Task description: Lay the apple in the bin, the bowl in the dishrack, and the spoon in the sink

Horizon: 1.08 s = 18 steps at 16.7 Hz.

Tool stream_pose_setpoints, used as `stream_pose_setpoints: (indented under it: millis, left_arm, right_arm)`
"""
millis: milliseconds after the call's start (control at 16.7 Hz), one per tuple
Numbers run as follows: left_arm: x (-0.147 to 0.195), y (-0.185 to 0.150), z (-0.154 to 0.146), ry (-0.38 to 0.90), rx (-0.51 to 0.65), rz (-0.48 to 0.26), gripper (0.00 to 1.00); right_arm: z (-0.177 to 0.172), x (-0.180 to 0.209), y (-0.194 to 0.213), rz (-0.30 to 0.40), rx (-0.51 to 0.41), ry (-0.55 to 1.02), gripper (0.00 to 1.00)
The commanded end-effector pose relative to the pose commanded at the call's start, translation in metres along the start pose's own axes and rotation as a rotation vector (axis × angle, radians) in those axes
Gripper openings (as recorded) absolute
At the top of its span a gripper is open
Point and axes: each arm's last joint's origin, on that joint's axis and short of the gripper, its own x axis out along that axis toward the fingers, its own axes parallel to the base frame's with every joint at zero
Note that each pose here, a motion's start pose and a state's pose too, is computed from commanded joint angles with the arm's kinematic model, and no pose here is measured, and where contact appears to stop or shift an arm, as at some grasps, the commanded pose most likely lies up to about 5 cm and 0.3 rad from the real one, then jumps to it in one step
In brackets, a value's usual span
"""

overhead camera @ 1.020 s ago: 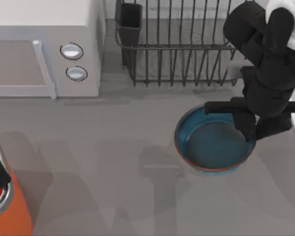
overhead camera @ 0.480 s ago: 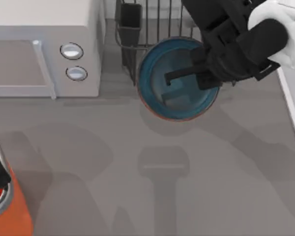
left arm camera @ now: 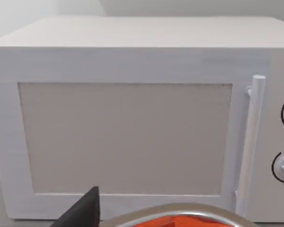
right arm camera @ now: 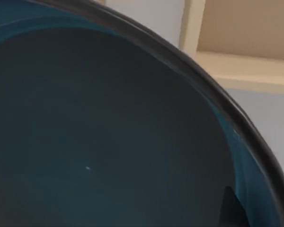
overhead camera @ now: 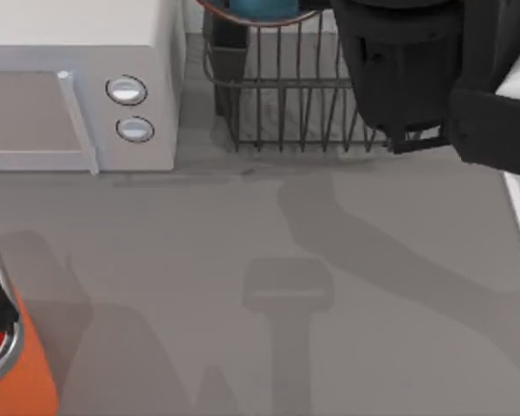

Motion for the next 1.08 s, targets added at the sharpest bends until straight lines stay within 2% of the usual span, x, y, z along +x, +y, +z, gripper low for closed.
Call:
stream_pose_setpoints:
  millis: [240,660,840,1080]
  left_arm:
    - [0.0,0.0,0.0,0.0,0.0,0.0,1.0]
    - [0.0,0.0,0.0,0.0,0.0,0.0,1.0]
    - [0.0,0.0,0.0,0.0,0.0,0.0,1.0]
    - [0.0,0.0,0.0,0.0,0.0,0.0,1.0]
  right_arm:
    - [0.026,-0.031,-0.007,-0.052,0.093,-0.115,0.0]
    - [0.024,-0.026,-0.005,-0.054,0.097,-0.118,0.0]
    - [0.006,0.007,0.012,-0.047,0.096,-0.116,0.0]
    - [-0.046,0.083,0.03,-0.048,0.096,-0.117,0.0]
